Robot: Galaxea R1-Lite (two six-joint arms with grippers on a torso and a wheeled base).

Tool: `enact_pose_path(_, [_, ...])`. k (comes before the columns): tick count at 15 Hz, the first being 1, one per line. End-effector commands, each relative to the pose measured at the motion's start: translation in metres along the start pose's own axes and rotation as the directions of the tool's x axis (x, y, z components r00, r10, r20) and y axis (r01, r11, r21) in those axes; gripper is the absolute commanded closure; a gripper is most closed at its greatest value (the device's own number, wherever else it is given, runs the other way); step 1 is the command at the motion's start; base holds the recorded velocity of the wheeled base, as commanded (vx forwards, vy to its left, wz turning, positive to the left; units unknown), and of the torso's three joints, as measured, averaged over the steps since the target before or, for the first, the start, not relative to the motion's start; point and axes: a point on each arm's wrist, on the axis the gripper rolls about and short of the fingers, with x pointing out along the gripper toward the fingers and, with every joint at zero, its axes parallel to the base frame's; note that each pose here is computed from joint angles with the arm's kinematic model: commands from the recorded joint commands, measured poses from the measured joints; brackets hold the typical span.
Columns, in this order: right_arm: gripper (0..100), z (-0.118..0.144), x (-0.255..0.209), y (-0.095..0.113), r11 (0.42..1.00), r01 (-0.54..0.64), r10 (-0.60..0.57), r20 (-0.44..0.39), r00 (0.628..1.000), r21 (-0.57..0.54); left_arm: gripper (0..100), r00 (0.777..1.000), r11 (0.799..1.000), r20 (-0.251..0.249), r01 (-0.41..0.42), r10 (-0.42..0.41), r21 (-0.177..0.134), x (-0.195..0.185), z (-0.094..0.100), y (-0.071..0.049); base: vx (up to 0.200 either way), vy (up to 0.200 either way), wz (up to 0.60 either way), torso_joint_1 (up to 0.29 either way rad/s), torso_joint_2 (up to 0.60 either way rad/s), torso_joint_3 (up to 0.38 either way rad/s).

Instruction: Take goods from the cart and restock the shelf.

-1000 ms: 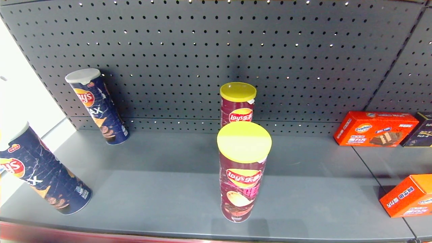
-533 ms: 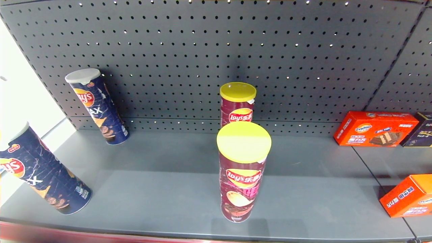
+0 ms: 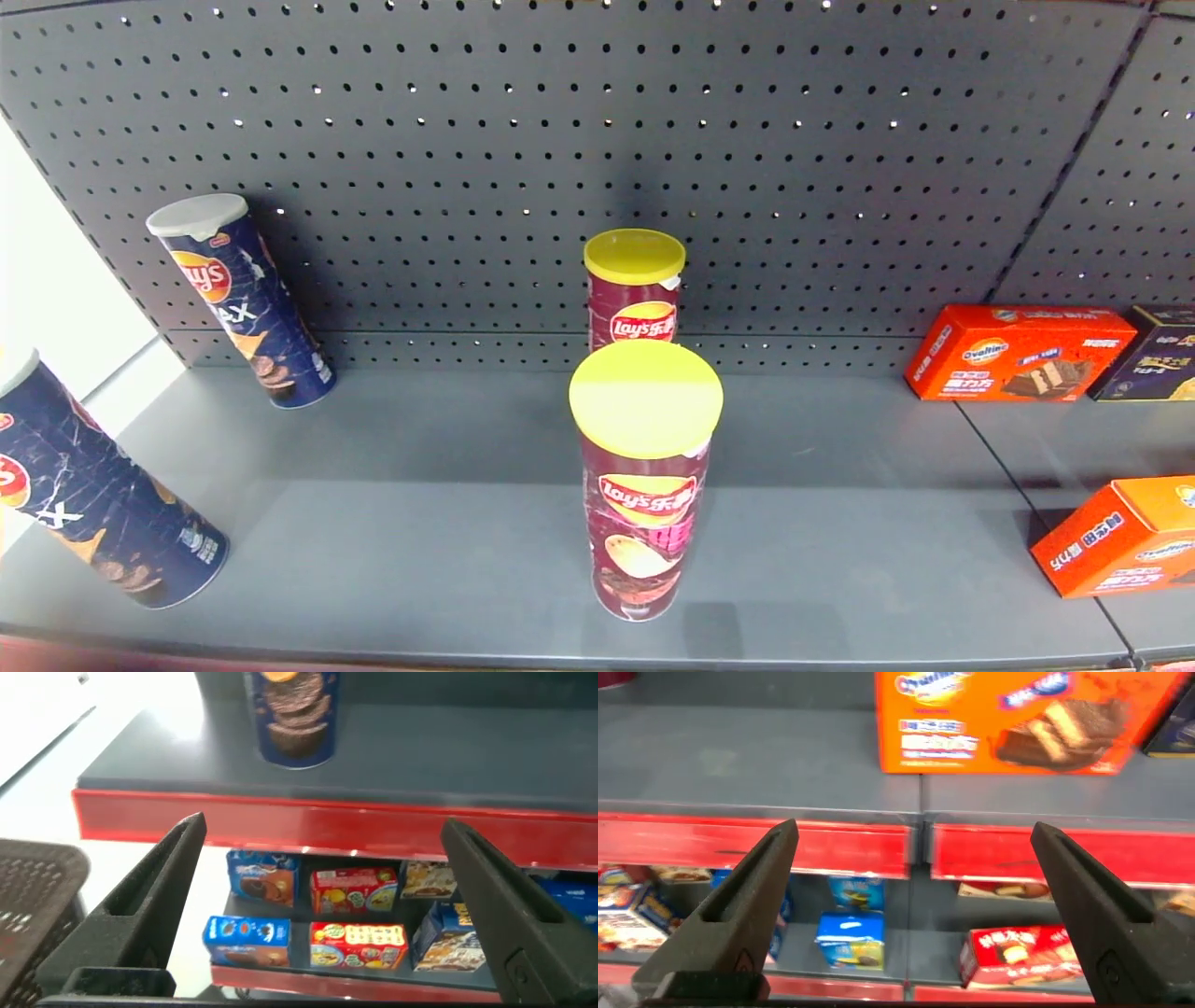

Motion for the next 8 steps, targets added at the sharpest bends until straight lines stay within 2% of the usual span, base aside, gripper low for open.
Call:
enact_pose_path(1, [0, 0.0000, 0.0002, 0.0000, 1.000, -0.001, 0.001, -0.002, 1.000, 0.000, 0, 1.000, 1.000, 0.004, -0.001, 0.001, -0.001, -0.0002, 0.0000, 0.0000, 0.000, 0.000, -0.60, 0.007, 0.01, 0.007])
enact_pose_path(2, [0, 0.0000, 0.0002, 0.0000, 1.000, -0.001, 0.001, -0.002, 1.000, 0.000, 0, 1.000, 1.000, 0.004, -0.001, 0.001, -0.002, -0.0002, 0.0000, 0.0000, 0.000, 0.000, -0.60, -0.002, 0.00, 0.002])
enact_pose_path(8, [0, 0.0000, 0.0002, 0.0000, 1.000, -0.001, 0.001, -0.002, 1.000, 0.000, 0, 1.000, 1.000, 0.006, -0.004, 0.004, -0.004, -0.0003, 0.0005, 0.0001, 0.000, 0.000, 0.00, 0.000, 0.00, 0.000])
